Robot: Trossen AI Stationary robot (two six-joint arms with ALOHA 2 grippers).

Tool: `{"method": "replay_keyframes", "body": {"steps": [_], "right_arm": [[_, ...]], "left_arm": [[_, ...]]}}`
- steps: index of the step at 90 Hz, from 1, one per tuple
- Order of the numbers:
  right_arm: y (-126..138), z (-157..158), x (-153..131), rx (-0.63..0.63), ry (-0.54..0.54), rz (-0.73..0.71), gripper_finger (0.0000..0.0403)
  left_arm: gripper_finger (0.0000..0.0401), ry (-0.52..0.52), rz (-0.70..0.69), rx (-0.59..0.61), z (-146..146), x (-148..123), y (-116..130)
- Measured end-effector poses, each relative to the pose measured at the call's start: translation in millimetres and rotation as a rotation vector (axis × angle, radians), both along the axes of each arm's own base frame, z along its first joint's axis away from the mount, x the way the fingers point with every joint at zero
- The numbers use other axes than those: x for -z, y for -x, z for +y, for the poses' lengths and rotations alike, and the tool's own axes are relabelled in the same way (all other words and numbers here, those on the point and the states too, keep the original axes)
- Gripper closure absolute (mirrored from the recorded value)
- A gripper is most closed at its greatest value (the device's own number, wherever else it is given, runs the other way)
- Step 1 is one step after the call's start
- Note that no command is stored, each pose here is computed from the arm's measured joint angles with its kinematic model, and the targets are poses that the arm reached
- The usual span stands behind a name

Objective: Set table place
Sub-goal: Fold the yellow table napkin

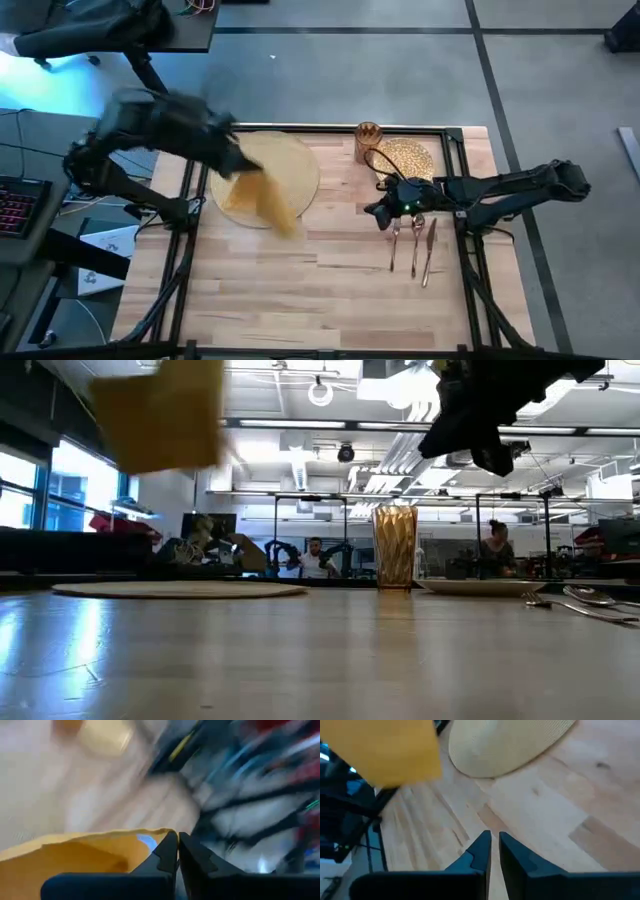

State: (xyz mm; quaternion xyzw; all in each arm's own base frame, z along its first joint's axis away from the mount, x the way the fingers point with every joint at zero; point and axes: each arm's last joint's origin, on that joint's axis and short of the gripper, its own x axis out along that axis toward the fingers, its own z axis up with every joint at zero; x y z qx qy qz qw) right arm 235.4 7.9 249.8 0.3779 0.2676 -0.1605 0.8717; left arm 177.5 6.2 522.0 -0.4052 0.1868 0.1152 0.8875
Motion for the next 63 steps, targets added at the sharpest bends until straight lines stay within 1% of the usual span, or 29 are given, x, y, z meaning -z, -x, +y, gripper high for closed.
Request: {"method": "replay_keyframes", "body": {"steps": [5, 13, 18, 21, 26, 30, 37, 52, 57, 63], "right_arm": [[-0.2, -2.3, -0.1, 0.003, -0.004, -0.001, 0.0383], [-0.2, -3.6, -0.1, 0.003, -0.008, -0.001, 0.0383], [-0.2, -3.6, -0.1, 0.003, -0.008, -0.001, 0.0383], [-0.2, -3.5, -0.1, 0.002, -0.009, -0.001, 0.0383], [-0.2, -3.5, -0.1, 0.001, -0.011, -0.001, 0.0383], [-0.2, -3.5, -0.1, 0.001, -0.011, -0.001, 0.0383], [-0.2, -3.4, -0.1, 0.0, -0.011, -0.001, 0.0383], [-0.5, -2.9, -1.6, -0.032, 0.014, 0.0, 0.0383], [-2.4, -1.5, -9.0, -0.055, 0.038, -0.02, 0.0383], [-5.9, 0.4, -24.5, -0.091, 0.098, -0.066, 0.0383]], "left_arm": [[0.0401, -0.041, -0.019, -0.006, -2.4, -4.9, 3.7], [0.0401, -0.078, 0.087, 0.021, -8.2, 7.0, 3.5], [0.0401, -0.093, 0.201, 0.012, -11.4, 23.2, -4.6], [0.0401, -0.099, 0.246, -0.007, -12.8, 31.1, -10.1], [0.0401, -0.104, 0.276, -0.037, -14.4, 42.0, -24.0], [0.0401, -0.104, 0.258, -0.051, -14.7, 45.0, -31.8], [0.0401, -0.105, 0.145, -0.066, -14.1, 36.9, -39.9], [0.0401, -0.141, -0.178, -0.079, -12.9, 8.3, -54.6], [0.0401, -0.162, -0.299, -0.097, -12.4, -4.0, -55.0], [0.0401, -0.187, -0.466, -0.121, -11.7, -22.1, -51.3]]}}
